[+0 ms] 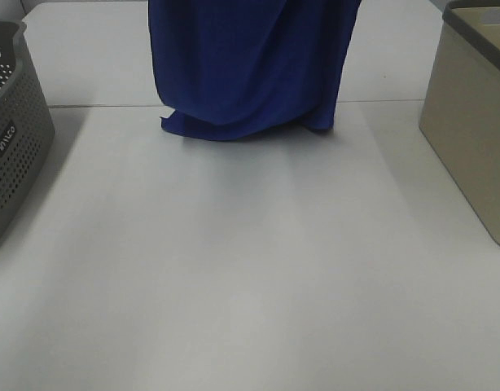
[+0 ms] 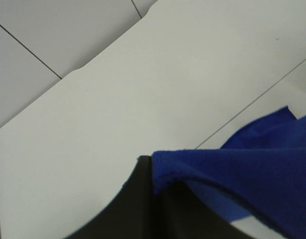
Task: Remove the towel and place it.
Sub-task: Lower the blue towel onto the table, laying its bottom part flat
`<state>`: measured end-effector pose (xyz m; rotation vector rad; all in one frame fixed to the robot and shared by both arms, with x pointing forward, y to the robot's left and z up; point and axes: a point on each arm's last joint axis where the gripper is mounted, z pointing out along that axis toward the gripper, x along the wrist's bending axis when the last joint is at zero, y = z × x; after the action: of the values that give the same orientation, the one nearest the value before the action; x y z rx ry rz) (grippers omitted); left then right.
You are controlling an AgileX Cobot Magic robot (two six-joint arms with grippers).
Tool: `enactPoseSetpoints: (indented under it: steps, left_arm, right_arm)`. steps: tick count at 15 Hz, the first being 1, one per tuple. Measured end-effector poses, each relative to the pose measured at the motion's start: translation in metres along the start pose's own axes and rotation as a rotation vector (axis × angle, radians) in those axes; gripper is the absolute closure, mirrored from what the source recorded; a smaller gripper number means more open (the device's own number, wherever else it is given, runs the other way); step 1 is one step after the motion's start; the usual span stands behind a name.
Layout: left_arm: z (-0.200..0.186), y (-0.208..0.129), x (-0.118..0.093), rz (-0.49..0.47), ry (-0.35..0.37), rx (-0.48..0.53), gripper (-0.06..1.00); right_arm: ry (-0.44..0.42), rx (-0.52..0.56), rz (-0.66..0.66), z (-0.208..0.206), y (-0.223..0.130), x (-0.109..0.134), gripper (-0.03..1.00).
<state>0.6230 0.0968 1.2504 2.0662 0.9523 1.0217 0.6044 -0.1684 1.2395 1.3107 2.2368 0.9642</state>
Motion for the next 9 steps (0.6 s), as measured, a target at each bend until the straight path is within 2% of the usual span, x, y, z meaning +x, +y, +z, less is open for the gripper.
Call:
enactPoseSetpoints:
  steps: [3,5,7,8,9]
  left_arm:
    - [-0.038,0.010,0.009,-0.147,-0.030,-0.077,0.94]
    - [-0.037,0.010,0.011,-0.168,-0.026,-0.075,0.94]
    - [0.009,-0.009,0.021,-0.183,0.001,0.019,0.94]
    - [0.030,-0.021,0.029,-0.194,0.021,0.066,0.94]
    - [0.050,-0.031,0.038,-0.205,0.043,0.083,0.94]
  right_arm:
    - [0.031,-0.060,0.011,-0.040,-0.003,0.011,0.95]
    - [0.001,-0.018,0.009,-0.033,-0.009,0.007,0.95]
    - [-0.021,0.056,0.013,0.008,-0.012,-0.002,0.95]
    - [-0.045,0.038,0.008,0.031,-0.010,-0.009,0.95]
    - [-0.079,-0.031,-0.007,0.053,-0.004,-0.016,0.95]
